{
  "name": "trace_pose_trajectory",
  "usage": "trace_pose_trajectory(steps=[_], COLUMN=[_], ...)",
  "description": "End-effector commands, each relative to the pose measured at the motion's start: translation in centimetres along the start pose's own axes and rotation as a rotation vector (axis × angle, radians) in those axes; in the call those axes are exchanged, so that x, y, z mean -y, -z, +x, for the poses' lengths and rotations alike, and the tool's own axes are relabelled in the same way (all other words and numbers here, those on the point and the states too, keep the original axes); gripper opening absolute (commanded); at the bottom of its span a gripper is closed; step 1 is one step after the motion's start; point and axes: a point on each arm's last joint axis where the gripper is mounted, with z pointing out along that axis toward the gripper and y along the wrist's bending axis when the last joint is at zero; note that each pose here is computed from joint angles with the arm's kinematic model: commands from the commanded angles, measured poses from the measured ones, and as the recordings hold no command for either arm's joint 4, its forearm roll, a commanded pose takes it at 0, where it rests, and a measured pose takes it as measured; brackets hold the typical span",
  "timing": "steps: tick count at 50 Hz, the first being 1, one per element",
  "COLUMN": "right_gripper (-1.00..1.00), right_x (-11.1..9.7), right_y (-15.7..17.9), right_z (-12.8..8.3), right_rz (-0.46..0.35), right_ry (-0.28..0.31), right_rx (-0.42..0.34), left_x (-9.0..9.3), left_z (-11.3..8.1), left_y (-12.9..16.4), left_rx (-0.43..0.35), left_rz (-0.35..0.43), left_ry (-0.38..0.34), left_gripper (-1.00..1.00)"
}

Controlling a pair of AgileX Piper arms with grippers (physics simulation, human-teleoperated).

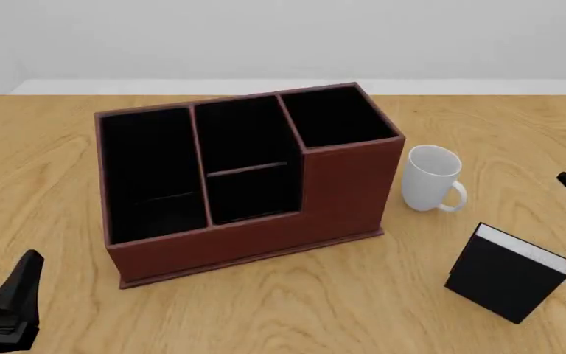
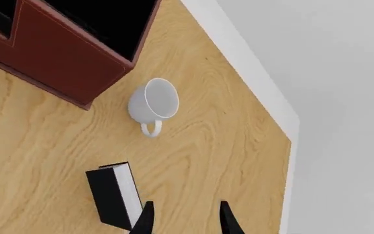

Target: Pick up the book and place it in the right compartment of the caddy.

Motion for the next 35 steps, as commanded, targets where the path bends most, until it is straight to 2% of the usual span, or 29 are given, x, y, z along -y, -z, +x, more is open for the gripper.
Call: trace_pose_trajectory(steps=[1, 11, 14, 18, 20, 21, 22, 28, 29, 30, 35], right_gripper=[1.0, 1.0, 1.0, 1.0, 1.0, 1.0, 1.0, 1.0, 1.0, 1.0, 1.0], right_x=[0.8, 0.9, 1.2, 0.5, 0.7, 1.2, 0.9, 1.6, 1.8, 1.8, 2.1], right_y=[-0.6, -1.6, -1.7, -2.2, -2.1, -2.3, -2.5, -2.8, -3.0, -3.0, -3.7], right_z=[-0.6, -0.3, -0.3, 0.0, -0.1, -0.4, 0.0, -0.6, -0.2, -0.6, -0.3], right_rz=[-0.079, -0.119, -0.13, -0.199, -0.187, -0.195, -0.202, -0.217, -0.203, -0.215, -0.214], right_ry=[0.085, 0.129, 0.124, 0.115, 0.118, 0.094, 0.116, 0.098, 0.112, 0.095, 0.103], right_rx=[-0.064, -0.114, -0.132, -0.17, -0.165, -0.177, -0.188, -0.199, -0.206, -0.204, -0.219], left_x=[0.0, 0.0, 0.0, 0.0, 0.0, 0.0, 0.0, 0.0, 0.0, 0.0, 0.0], left_z=[0.0, 0.0, 0.0, 0.0, 0.0, 0.0, 0.0, 0.0, 0.0, 0.0, 0.0], left_y=[0.0, 0.0, 0.0, 0.0, 0.0, 0.0, 0.0, 0.0, 0.0, 0.0, 0.0], left_rx=[0.0, 0.0, 0.0, 0.0, 0.0, 0.0, 0.0, 0.0, 0.0, 0.0, 0.0], left_rz=[0.0, 0.0, 0.0, 0.0, 0.0, 0.0, 0.0, 0.0, 0.0, 0.0, 0.0], left_ry=[0.0, 0.0, 0.0, 0.0, 0.0, 0.0, 0.0, 0.0, 0.0, 0.0, 0.0], left_gripper=[1.0, 1.0, 1.0, 1.0, 1.0, 1.0, 1.0, 1.0, 1.0, 1.0, 1.0])
